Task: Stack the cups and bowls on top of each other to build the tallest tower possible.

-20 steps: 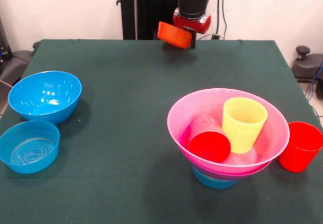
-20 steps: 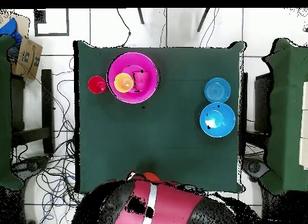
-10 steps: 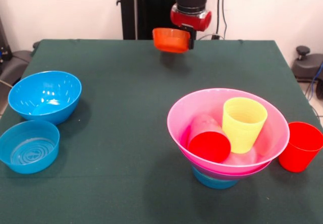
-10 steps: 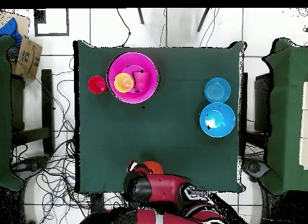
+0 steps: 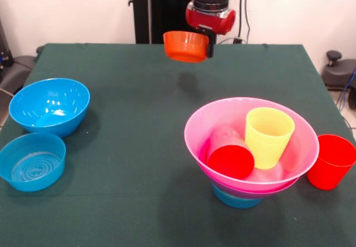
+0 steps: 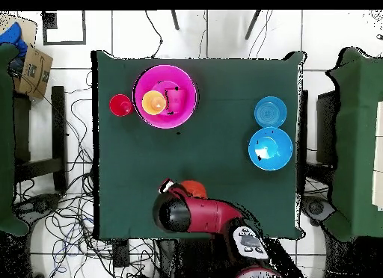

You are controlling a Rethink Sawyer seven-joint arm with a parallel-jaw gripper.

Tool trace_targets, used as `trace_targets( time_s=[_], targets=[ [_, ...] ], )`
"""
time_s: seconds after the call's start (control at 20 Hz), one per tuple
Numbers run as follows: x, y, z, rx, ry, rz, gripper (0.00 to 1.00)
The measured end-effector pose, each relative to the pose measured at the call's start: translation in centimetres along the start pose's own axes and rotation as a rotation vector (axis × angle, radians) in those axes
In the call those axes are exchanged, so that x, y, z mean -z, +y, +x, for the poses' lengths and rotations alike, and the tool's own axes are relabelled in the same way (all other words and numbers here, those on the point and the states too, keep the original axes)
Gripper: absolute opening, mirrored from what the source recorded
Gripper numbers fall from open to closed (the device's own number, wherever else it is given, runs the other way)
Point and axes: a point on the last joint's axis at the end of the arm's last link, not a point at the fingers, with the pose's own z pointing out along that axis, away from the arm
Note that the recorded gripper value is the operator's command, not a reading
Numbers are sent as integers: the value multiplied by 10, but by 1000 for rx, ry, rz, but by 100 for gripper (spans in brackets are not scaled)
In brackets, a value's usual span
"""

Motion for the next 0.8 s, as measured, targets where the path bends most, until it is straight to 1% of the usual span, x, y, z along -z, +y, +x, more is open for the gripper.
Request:
trace_targets(
  time_s=[0.05, 0.1, 0.2, 0.25, 0.4, 0.55, 0.75, 0.8],
  targets=[
    [2, 3, -5, -4, -4, -3, 0],
    [8, 12, -18, -16, -14, -10, 0],
    [10, 17, -24, -22, -20, -13, 0],
    [14, 26, -34, -28, -27, -19, 0],
    [18, 35, -44, -36, -36, -24, 0],
    [23, 49, -56, -42, -50, -35, 0],
    [30, 75, -71, -49, -63, -48, 0],
    [33, 86, -75, -49, -68, -49, 0]
  ],
)
